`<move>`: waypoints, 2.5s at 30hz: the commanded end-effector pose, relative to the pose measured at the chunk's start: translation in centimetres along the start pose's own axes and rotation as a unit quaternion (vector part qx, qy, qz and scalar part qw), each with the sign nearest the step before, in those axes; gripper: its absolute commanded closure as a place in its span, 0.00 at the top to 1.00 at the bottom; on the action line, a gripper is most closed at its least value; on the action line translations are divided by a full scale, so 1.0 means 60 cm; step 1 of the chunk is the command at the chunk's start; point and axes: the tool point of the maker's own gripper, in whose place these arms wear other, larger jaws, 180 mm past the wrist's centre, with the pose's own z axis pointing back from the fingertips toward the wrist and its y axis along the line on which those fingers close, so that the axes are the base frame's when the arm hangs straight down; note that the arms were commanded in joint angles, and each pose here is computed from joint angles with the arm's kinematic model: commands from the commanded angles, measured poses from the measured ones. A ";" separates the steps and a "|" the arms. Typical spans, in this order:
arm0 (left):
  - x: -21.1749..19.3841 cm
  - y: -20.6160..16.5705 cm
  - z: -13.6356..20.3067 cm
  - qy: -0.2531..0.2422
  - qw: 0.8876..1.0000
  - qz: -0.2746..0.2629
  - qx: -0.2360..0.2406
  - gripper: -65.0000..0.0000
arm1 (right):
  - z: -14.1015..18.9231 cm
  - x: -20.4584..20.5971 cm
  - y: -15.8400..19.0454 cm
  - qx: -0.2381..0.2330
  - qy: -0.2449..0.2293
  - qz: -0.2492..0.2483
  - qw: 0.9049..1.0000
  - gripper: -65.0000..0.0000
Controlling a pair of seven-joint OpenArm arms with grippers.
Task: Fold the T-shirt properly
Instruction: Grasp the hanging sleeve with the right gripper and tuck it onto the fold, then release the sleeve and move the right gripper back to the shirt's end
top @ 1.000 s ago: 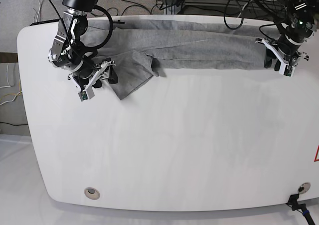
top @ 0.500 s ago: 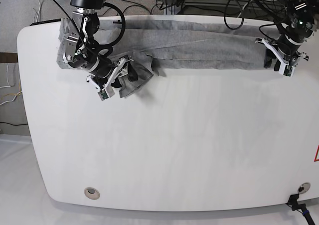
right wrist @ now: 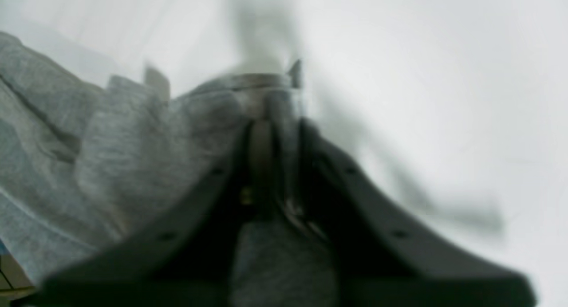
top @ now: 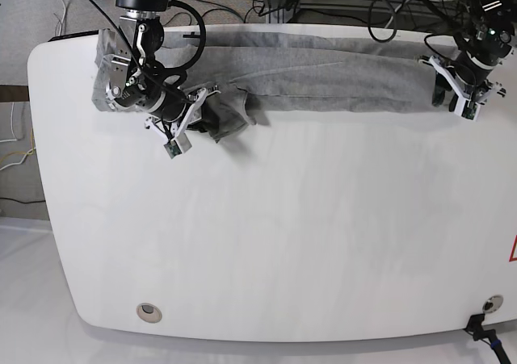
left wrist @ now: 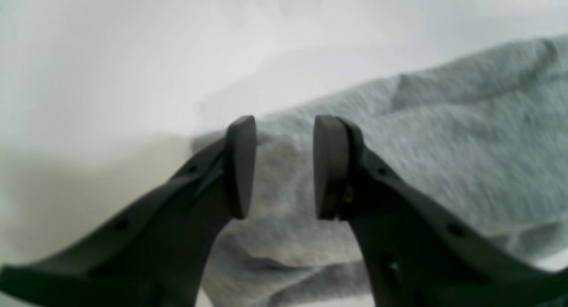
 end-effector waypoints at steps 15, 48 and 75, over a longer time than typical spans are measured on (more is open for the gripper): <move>0.010 0.010 0.009 -0.009 1.000 -0.011 0.004 0.32 | 0.100 0.063 0.023 -0.063 -0.004 0.111 0.992 0.00; -0.020 0.010 -0.004 0.011 1.000 0.009 -0.004 0.32 | 0.166 -0.089 0.080 0.063 0.087 0.072 0.992 0.10; -0.011 0.020 0.000 0.007 1.000 -0.002 0.001 0.32 | 0.200 0.007 -0.037 -0.071 0.020 0.118 0.990 0.81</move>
